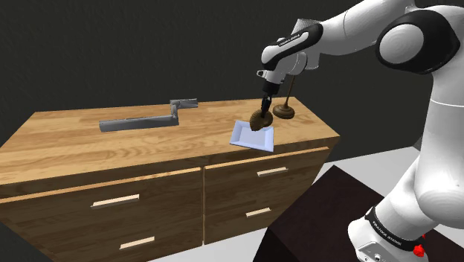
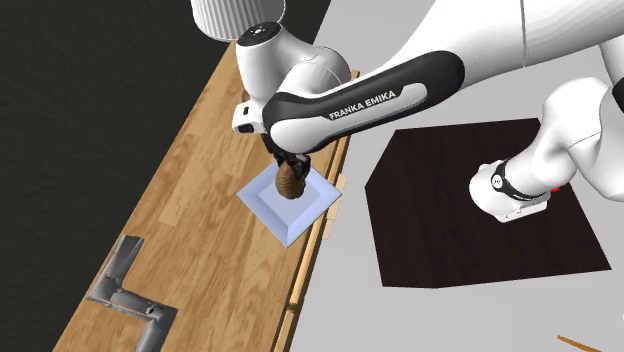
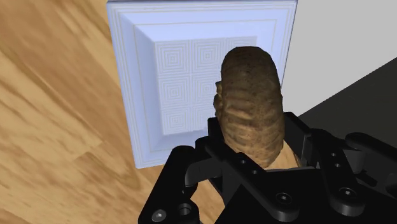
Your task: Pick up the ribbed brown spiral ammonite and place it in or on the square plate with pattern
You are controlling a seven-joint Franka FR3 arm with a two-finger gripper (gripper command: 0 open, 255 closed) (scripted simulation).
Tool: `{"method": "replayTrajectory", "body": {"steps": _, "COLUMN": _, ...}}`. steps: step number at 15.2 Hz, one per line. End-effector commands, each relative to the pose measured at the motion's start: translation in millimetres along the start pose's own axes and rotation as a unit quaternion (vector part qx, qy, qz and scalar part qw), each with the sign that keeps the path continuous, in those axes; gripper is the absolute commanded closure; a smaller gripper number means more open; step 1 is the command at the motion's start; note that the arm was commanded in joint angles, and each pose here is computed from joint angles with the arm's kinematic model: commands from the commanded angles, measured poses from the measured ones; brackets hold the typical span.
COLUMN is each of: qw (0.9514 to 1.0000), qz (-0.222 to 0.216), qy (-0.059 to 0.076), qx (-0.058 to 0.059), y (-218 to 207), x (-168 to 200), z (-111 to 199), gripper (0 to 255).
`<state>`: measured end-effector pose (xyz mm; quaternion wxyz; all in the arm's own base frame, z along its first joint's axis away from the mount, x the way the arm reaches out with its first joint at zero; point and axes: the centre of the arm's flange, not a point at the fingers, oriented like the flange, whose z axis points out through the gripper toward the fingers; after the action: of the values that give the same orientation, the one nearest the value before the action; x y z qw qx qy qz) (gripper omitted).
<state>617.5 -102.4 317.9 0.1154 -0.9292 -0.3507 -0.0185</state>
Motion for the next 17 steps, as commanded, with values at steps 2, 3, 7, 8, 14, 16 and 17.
{"method": "replayTrajectory", "body": {"steps": 2, "qw": 1.0, "qz": 0.0, "qy": 0.0, "qx": 0.0, "y": 3, "x": -1, "z": 15, "gripper": 255}}
{"method": "replayTrajectory", "body": {"steps": 3, "qw": 1.0, "qz": 0.0, "qy": 0.0, "qx": 0.0, "y": 4, "x": -1, "z": 20, "gripper": 255}}
{"method": "replayTrajectory", "body": {"steps": 7, "qw": 1.0, "qz": 0.0, "qy": 0.0, "qx": 0.0, "y": 8, "x": -4, "z": 41, "gripper": 255}}
{"method": "replayTrajectory", "body": {"steps": 8, "qw": 1.0, "qz": 0.0, "qy": 0.0, "qx": 0.0, "y": 9, "x": -4, "z": 46, "gripper": 255}}
{"method": "replayTrajectory", "body": {"steps": 14, "qw": 1.0, "qz": 0.0, "qy": 0.0, "qx": 0.0, "y": 13, "x": -6, "z": 62, "gripper": 255}}
{"method": "replayTrajectory", "body": {"steps": 16, "qw": 1.0, "qz": 0.0, "qy": 0.0, "qx": 0.0, "y": 13, "x": -6, "z": 62, "gripper": 255}}
{"method": "replayTrajectory", "body": {"steps": 17, "qw": 1.0, "qz": 0.0, "qy": 0.0, "qx": 0.0, "y": 13, "x": -6, "z": 62, "gripper": 255}}
